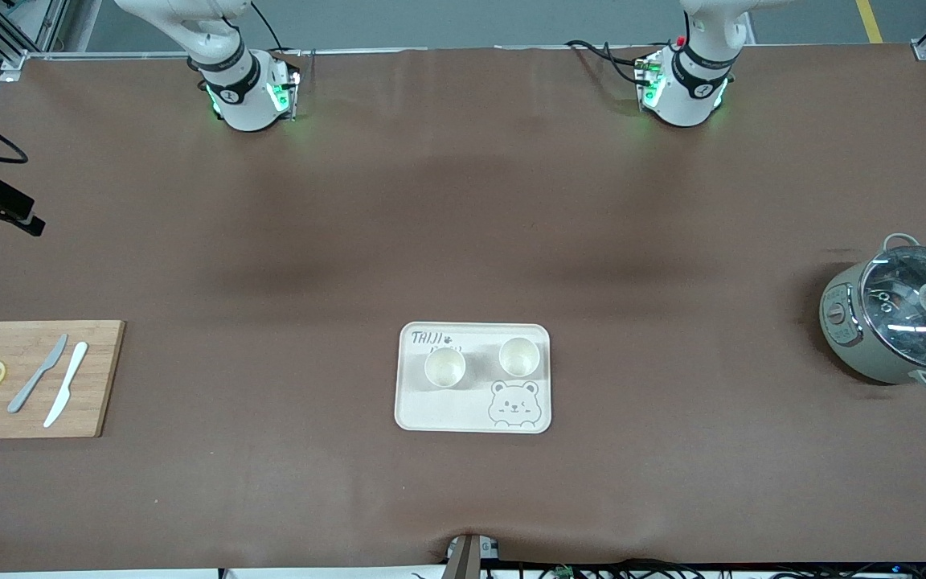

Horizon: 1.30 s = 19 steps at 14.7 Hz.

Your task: Place white IKEA cup upright on tray with both arms

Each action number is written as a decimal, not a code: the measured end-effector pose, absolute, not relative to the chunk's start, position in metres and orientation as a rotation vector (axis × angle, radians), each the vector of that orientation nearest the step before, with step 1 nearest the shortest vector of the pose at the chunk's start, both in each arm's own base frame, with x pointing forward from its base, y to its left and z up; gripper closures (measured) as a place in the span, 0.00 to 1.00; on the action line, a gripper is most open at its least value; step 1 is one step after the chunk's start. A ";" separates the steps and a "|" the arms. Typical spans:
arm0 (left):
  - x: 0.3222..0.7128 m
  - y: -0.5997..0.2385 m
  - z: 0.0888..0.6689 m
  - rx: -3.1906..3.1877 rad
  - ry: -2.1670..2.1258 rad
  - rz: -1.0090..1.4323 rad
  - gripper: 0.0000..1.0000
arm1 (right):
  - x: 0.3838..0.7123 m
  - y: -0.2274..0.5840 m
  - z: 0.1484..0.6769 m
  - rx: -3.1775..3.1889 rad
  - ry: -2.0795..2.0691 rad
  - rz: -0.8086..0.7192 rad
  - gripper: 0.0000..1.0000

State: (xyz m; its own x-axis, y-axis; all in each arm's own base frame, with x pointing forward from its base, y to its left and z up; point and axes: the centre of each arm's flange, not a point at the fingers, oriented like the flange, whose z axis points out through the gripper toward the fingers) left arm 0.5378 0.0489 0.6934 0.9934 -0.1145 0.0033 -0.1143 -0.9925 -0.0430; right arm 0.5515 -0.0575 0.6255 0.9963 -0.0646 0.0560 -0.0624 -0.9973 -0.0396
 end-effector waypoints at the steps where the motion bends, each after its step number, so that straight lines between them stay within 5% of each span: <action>1: 0.539 0.048 0.692 -3.094 0.180 -0.006 0.00 | 0.552 -0.057 0.624 -3.101 0.097 -0.085 0.00; 12: 0.575 -0.025 0.639 -3.100 0.263 0.100 0.00 | 0.551 -0.045 0.602 -3.096 0.057 0.099 0.00; 19: 0.575 -0.035 0.639 -3.097 0.290 0.096 0.00 | 0.532 -0.051 0.653 -3.090 0.071 0.155 0.00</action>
